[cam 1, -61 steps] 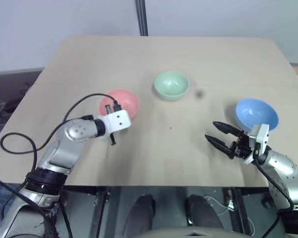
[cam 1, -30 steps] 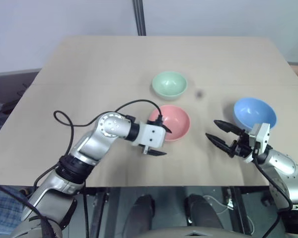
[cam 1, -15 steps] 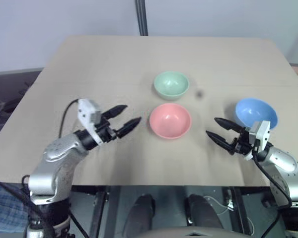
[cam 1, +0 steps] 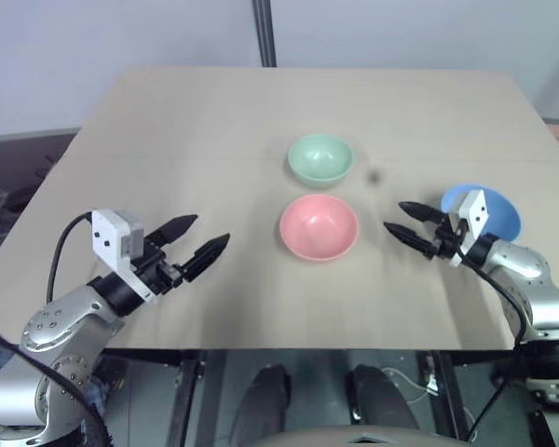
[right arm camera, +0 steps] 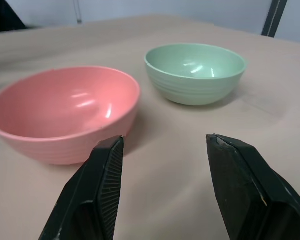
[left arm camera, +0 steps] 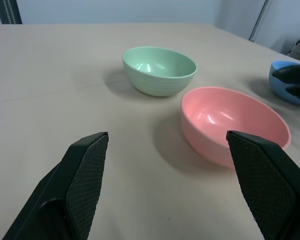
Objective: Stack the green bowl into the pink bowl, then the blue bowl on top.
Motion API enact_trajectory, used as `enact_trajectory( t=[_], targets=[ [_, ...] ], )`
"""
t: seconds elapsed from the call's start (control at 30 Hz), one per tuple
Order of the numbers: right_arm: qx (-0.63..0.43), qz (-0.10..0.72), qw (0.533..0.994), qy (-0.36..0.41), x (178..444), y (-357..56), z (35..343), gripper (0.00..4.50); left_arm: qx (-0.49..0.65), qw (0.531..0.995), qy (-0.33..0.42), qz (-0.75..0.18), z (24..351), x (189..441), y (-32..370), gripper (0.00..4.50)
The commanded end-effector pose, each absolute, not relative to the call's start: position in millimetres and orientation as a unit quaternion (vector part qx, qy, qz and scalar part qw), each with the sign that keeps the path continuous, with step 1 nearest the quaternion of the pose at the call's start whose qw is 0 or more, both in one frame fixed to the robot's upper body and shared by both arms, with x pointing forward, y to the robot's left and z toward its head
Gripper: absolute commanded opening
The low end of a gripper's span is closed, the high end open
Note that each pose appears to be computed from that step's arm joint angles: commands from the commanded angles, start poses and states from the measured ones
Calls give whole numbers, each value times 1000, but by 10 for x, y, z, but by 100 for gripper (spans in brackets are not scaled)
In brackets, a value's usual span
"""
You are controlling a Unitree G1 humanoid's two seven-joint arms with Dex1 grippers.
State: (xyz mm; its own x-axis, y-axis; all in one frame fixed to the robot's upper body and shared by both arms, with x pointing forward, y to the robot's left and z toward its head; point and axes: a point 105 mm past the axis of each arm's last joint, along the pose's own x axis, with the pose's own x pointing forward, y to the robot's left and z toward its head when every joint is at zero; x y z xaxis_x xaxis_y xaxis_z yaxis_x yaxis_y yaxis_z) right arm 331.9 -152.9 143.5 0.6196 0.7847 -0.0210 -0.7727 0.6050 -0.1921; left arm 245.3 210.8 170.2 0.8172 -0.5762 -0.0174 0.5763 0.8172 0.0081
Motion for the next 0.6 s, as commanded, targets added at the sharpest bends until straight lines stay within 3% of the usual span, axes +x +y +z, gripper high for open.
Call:
enact_trajectory(
  t=[0.03,0.2,0.33,0.6],
  targets=[
    [-129,455,880,-41,3461,-1378,1670,277,30,946,-12,-321,1823,2399,2046,399],
    [-220,427,876,-40,3841,-1152,1935,277,34,937,-4,-347,1787,2377,1940,399],
    [-267,451,850,-51,4015,-789,2122,277,33,934,0,-355,1763,2382,1918,399],
    [-368,549,749,-48,3928,-154,1974,277,38,932,-4,-361,1776,2399,1886,399]
  ],
)
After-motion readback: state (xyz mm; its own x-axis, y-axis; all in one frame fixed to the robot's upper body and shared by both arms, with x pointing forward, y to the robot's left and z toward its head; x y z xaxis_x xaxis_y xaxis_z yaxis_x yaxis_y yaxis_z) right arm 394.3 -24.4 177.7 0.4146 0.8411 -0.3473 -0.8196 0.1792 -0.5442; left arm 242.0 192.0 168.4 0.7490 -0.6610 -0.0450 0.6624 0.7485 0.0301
